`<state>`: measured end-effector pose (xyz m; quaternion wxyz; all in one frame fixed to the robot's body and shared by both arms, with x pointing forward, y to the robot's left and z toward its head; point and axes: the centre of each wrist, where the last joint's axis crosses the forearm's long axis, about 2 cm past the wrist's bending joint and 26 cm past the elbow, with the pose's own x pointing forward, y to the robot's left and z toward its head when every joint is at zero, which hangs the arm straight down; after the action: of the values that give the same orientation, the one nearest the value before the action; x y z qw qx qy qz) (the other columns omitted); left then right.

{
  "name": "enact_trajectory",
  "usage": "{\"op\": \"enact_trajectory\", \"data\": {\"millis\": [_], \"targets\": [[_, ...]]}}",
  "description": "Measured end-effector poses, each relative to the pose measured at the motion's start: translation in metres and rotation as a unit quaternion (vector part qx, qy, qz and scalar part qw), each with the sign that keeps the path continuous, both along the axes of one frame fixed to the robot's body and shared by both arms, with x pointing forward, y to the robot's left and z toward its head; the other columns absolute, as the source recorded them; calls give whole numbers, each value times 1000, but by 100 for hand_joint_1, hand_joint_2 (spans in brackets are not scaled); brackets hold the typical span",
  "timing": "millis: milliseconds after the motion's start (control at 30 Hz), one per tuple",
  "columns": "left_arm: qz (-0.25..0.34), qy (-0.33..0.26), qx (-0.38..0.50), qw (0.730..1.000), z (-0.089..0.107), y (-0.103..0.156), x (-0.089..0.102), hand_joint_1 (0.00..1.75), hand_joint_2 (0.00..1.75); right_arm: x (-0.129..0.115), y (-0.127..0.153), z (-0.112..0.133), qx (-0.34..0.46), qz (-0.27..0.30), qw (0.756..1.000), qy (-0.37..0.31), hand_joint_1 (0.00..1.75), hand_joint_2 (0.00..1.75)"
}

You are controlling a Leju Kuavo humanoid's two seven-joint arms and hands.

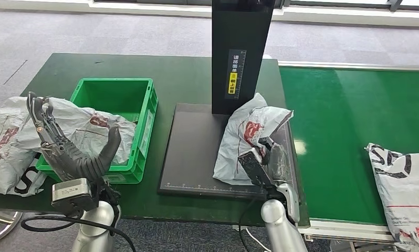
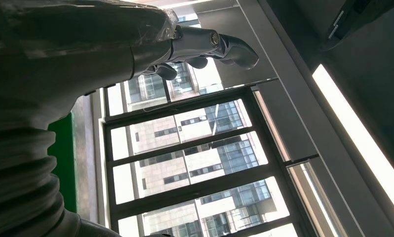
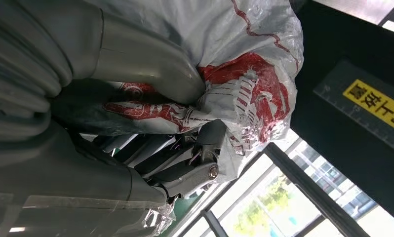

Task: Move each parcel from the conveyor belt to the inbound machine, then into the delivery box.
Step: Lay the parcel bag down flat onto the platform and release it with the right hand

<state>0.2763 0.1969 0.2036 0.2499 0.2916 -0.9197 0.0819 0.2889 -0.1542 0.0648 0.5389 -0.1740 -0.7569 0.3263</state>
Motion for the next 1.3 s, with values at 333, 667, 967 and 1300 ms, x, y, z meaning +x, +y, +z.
{"op": "enact_trajectory", "data": {"millis": [333, 667, 967, 1300], "targets": [[1, 0, 4, 1000, 0, 0, 0, 0, 175, -3, 6, -9, -5, 25, 999, 21, 175, 175], [0, 2, 6, 1000, -1, -1, 3, 0, 175, -7, 8, -17, 2, 43, 998, 39, 0, 175], [-3, 6, 8, 1000, -2, -2, 6, 0, 175, -9, 8, -21, 16, 34, 998, 45, 0, 175], [-5, 7, 7, 1000, -2, -3, 9, 0, 175, -9, 7, -21, 36, 36, 998, 45, 0, 175]]}}
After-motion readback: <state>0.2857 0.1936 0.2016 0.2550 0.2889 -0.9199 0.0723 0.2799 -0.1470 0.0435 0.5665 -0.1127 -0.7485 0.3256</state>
